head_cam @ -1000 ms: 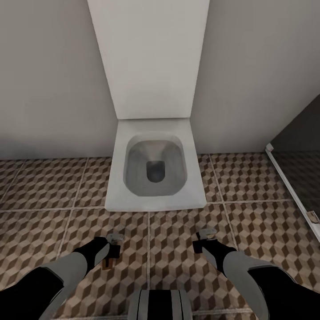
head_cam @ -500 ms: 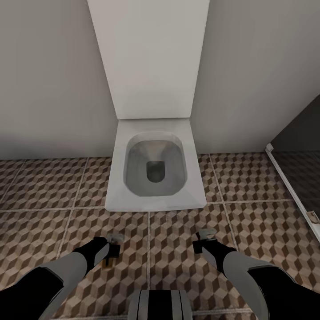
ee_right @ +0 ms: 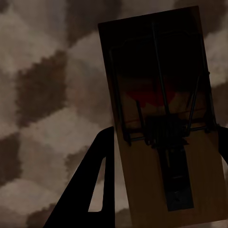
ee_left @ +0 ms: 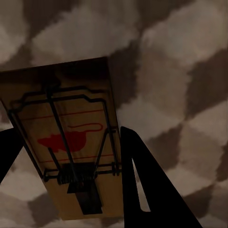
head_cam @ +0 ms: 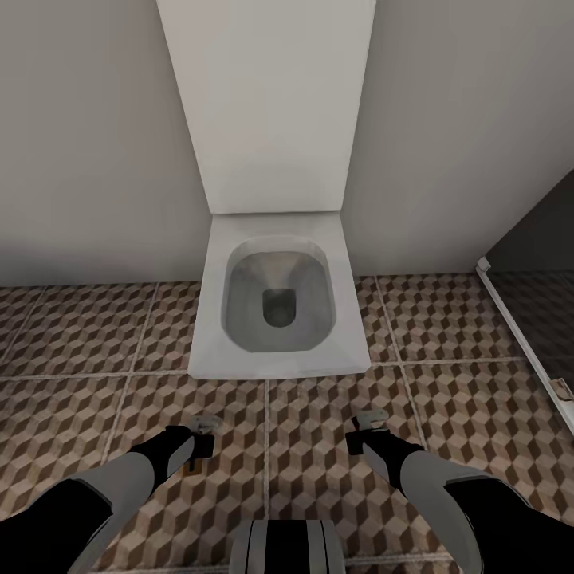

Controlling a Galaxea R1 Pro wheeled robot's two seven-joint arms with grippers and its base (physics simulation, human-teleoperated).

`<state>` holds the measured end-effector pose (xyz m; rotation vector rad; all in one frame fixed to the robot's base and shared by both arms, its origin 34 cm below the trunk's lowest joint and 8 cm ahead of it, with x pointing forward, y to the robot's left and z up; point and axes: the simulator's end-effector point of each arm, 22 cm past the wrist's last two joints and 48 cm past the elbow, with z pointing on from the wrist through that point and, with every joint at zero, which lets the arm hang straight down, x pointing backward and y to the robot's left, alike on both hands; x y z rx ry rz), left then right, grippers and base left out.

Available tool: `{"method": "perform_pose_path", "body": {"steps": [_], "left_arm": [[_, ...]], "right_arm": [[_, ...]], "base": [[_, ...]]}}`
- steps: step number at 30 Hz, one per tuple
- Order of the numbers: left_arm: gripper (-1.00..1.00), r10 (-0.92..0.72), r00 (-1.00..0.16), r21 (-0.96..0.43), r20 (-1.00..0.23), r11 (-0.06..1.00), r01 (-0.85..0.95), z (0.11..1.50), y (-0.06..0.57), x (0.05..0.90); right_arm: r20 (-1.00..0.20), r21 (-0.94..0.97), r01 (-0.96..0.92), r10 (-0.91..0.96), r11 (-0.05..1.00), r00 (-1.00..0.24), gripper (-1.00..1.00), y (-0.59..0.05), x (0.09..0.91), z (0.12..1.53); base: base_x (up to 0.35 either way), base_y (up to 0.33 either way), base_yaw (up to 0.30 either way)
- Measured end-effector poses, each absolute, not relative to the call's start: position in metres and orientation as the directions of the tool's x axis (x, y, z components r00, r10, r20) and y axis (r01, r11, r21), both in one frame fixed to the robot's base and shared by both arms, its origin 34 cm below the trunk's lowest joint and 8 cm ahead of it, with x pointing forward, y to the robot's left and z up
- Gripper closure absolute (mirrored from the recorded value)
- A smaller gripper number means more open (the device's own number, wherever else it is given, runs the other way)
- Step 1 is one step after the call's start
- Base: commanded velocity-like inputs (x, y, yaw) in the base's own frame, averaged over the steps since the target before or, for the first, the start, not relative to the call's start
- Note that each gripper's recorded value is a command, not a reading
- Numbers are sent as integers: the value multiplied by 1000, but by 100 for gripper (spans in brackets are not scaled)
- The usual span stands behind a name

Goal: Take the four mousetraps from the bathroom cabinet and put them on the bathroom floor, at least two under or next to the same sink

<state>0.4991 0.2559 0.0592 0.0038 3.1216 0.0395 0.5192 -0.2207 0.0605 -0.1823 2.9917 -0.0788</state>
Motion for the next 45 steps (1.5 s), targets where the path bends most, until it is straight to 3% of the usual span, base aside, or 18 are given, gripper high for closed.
{"method": "perform_pose_path", "body": {"steps": [14, 23, 45], "left_arm": [[100, 2, -1000, 36, -18, 999, 2, 59, 263, 498], [100, -20, -1000, 88, -8, 996, -20, 60, 305, 492], [100, -23, -1000, 95, 2, 995, -23, 59, 309, 486]], "right_arm": [[-140, -64, -115, -124, 991, -982, 100, -224, 519, 60], [-140, -65, -115, -123, 991, -982, 100, -224, 520, 60], [-140, -65, -114, -122, 991, -983, 100, -224, 519, 60]], "base": [[0, 0, 0], [0, 0, 0], [0, 0, 0]]}}
